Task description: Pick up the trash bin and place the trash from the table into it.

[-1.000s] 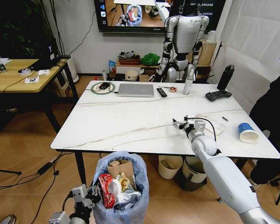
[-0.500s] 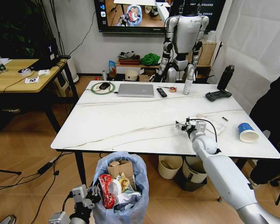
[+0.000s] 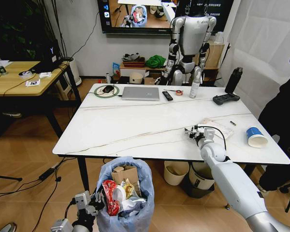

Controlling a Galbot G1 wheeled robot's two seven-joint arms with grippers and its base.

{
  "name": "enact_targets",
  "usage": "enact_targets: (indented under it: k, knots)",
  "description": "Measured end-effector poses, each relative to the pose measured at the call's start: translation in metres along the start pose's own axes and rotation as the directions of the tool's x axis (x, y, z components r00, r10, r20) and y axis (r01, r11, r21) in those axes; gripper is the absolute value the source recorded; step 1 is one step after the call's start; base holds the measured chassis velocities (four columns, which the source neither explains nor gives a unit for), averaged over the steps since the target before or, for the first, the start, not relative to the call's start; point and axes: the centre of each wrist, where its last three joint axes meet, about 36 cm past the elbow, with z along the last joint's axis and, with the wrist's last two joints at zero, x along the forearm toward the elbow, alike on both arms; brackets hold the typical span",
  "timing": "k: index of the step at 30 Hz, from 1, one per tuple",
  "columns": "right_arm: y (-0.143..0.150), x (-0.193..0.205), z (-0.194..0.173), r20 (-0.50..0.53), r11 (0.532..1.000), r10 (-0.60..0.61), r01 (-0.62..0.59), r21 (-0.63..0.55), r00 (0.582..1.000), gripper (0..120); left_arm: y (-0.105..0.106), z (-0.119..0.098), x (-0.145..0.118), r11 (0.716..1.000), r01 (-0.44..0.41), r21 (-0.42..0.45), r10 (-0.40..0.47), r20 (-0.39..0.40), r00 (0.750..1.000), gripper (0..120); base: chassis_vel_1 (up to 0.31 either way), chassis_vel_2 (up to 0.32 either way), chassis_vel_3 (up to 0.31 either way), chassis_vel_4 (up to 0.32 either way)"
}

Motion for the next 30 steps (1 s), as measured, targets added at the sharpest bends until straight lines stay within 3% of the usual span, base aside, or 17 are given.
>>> enact_targets:
  k: [3,9,18,30]
  knots:
    - [0.000,0.001,0.001,-0.001,1.000,0.000,0.000,0.001,1.000,58,0.000,0.000,0.000,1.000,0.000,0.000,0.000,0.000,1.000,1,0.000,0.000,0.000,0.000]
    - [-0.005,0.008,0.008,-0.008,1.000,0.001,-0.001,0.017,1.000,31,-0.001,0.000,-0.001,1.000,-0.004,0.000,0.004,-0.001,1.000,1,0.000,0.000,0.000,0.000]
    - [-0.008,0.012,0.016,-0.020,1.000,0.003,-0.002,0.028,1.000,2,0.000,0.000,-0.002,1.000,-0.008,0.000,0.008,-0.003,1.000,1,0.000,0.000,0.000,0.000]
    - [-0.010,0.023,0.018,-0.008,0.999,-0.026,0.027,0.025,1.000,0,0.001,0.000,-0.003,1.000,-0.009,-0.002,0.009,-0.005,1.000,1,0.000,0.000,0.000,0.000]
